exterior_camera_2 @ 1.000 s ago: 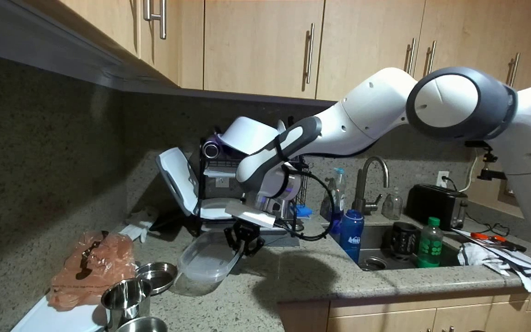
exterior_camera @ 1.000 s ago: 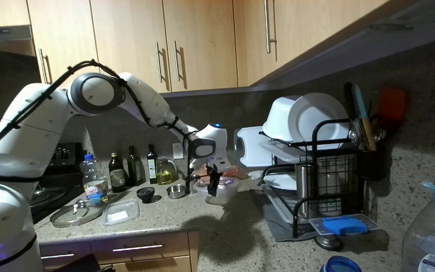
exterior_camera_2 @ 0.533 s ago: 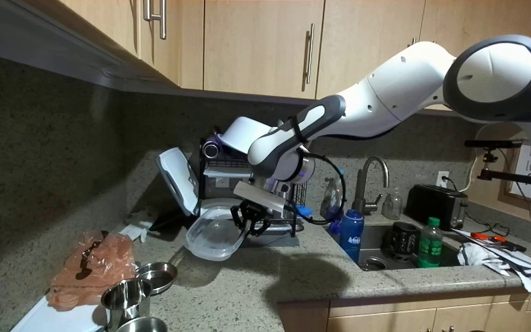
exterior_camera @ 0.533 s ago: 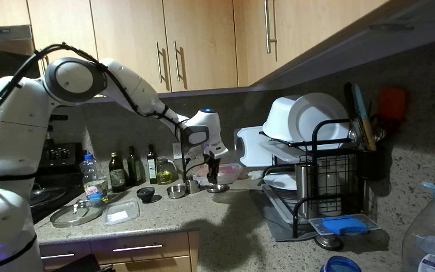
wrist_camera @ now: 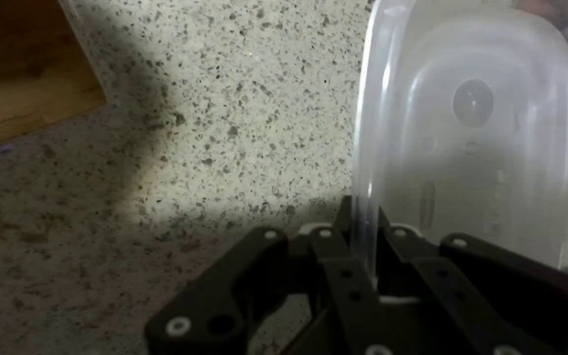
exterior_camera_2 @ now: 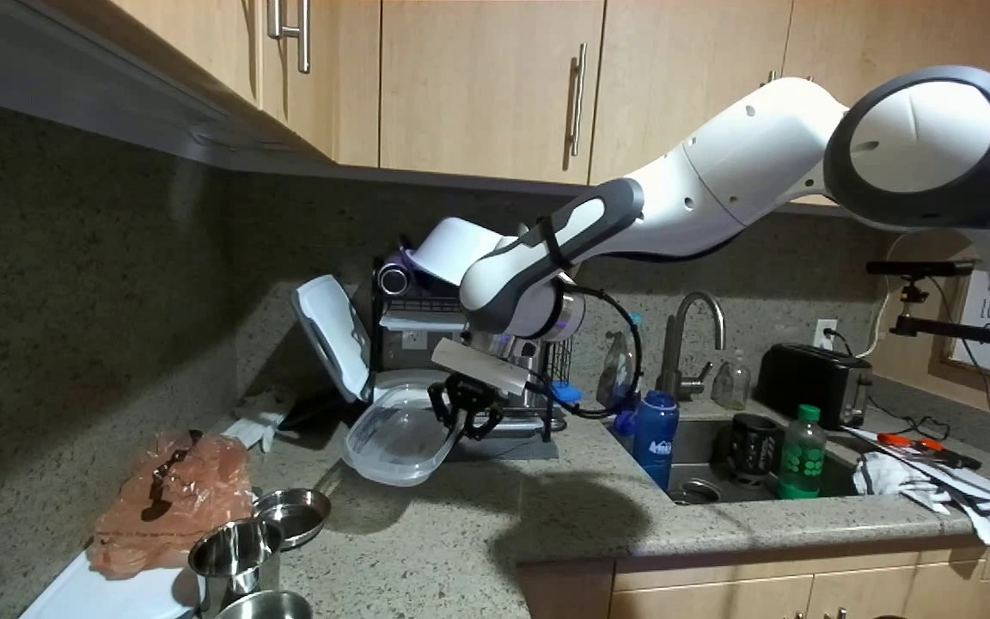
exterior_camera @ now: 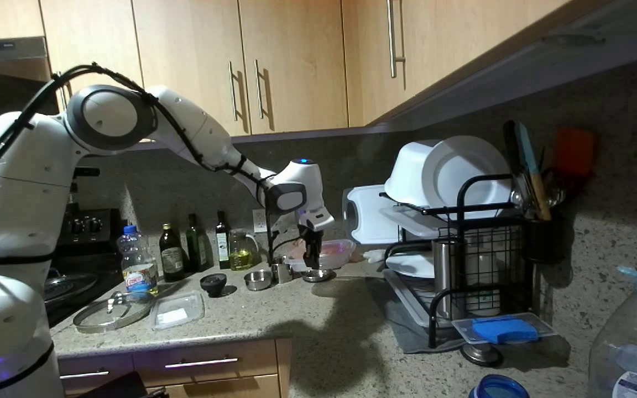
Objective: Put the container on the drying rack.
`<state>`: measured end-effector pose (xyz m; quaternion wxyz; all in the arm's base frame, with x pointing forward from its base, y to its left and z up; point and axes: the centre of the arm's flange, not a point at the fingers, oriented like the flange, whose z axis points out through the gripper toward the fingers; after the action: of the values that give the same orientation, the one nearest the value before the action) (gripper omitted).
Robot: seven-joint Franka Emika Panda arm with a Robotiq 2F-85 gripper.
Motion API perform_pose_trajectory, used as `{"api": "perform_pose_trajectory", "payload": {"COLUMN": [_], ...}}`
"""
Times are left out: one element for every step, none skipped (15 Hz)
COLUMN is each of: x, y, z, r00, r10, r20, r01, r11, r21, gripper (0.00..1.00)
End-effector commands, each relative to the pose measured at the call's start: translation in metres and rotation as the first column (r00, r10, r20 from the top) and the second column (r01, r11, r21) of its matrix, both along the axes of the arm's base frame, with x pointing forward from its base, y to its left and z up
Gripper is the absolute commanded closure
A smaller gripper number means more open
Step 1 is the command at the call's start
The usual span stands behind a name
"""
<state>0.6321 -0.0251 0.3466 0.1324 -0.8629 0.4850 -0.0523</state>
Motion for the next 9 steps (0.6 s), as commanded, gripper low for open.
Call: {"api": "perform_pose_trajectory", "payload": {"x": [0.037, 0.043, 0.049, 0.055, 0.06, 0.065, 0.069, 0.074, 0.078], "y": [-0.01, -0.014, -0.02, -0.025, -0.031, -0.037, -0.043, -0.049, -0.055], "z": [0.006, 0.005, 0.005, 0.004, 0.002, 0.0, -0.002, -0.005, -0.008], "r00": [0.987, 0.978, 0.969, 0.96, 0.95, 0.943, 0.937, 0.932, 0.925], "r10": [-0.154, -0.204, -0.242, -0.278, -0.31, -0.329, -0.344, -0.357, -0.373], "r20": [-0.035, -0.037, -0.043, -0.044, -0.041, -0.048, -0.055, -0.064, -0.068], "r01": [0.156, 0.206, 0.245, 0.281, 0.312, 0.332, 0.348, 0.363, 0.379], "r11": [0.987, 0.977, 0.967, 0.956, 0.945, 0.937, 0.93, 0.923, 0.916], "r21": [0.049, 0.059, 0.072, 0.083, 0.096, 0.109, 0.116, 0.129, 0.135], "gripper": [0.99, 0.99, 0.99, 0.99, 0.99, 0.99, 0.99, 0.99, 0.99]}}
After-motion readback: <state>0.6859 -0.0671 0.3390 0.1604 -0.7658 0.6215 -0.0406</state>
